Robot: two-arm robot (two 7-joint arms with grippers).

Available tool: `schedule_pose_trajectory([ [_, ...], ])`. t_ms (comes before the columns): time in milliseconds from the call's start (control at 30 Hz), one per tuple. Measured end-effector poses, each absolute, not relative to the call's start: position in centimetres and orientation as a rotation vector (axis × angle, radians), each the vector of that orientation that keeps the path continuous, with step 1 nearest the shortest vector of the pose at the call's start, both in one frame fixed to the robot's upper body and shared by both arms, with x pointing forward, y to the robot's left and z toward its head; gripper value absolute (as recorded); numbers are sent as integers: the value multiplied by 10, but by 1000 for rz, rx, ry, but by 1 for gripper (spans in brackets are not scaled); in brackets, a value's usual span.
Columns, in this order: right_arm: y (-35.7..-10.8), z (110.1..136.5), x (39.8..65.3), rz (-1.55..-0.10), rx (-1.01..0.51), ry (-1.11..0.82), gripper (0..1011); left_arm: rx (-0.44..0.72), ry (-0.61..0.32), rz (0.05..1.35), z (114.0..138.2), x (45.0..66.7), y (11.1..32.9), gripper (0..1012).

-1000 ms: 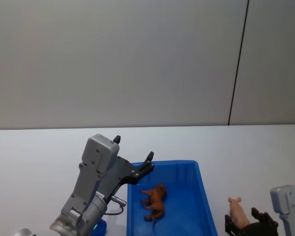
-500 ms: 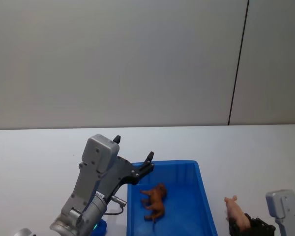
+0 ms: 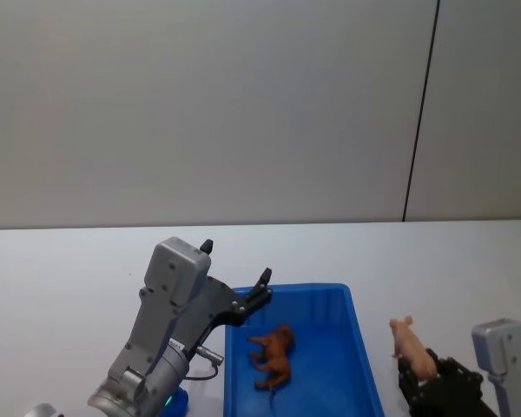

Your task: Pick up the two dolls from the table and place them into the box.

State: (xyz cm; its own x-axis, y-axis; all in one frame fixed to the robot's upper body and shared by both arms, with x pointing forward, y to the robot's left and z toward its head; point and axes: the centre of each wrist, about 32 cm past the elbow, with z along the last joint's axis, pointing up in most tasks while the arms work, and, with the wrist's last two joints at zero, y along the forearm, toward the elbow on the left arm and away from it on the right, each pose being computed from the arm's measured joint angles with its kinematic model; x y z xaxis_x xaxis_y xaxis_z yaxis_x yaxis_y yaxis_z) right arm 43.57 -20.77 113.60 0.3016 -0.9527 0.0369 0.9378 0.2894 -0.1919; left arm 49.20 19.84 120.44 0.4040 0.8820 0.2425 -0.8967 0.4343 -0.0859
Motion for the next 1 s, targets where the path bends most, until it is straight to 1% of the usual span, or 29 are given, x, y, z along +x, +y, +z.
schedule_pose_trajectory([
  [200, -205, 1145, 439, -1223, -137, 49, 380, 61, -268, 1124, 1204, 492, 198, 1001],
  [433, -198, 1155, 447, -1140, -78, 22, 380, 61, -268, 1124, 1204, 492, 198, 1001],
  [700, -183, 1162, 460, -1028, -35, 24, 383, 61, -268, 1124, 1204, 492, 198, 1001],
  [733, -181, 1163, 461, -1018, -33, 26, 393, 61, -268, 1124, 1204, 492, 198, 1001],
  [767, -179, 1163, 464, -1000, -30, 30, 441, 61, -268, 1124, 1204, 492, 198, 1001],
  [800, -179, 1163, 464, -1000, -30, 30, 441, 61, -268, 1124, 1204, 492, 198, 1001],
  [867, -174, 1164, 468, -979, -25, 34, 527, 61, -268, 1124, 1204, 492, 198, 1001],
  [900, -173, 1165, 469, -974, -24, 35, 538, 61, -268, 1124, 1204, 492, 198, 1001],
  [967, -170, 1165, 472, -960, -23, 40, 650, 61, -268, 1124, 1204, 492, 198, 1001],
  [1000, -168, 1166, 474, -954, -22, 42, 671, 61, -268, 1124, 1204, 492, 198, 1001],
])
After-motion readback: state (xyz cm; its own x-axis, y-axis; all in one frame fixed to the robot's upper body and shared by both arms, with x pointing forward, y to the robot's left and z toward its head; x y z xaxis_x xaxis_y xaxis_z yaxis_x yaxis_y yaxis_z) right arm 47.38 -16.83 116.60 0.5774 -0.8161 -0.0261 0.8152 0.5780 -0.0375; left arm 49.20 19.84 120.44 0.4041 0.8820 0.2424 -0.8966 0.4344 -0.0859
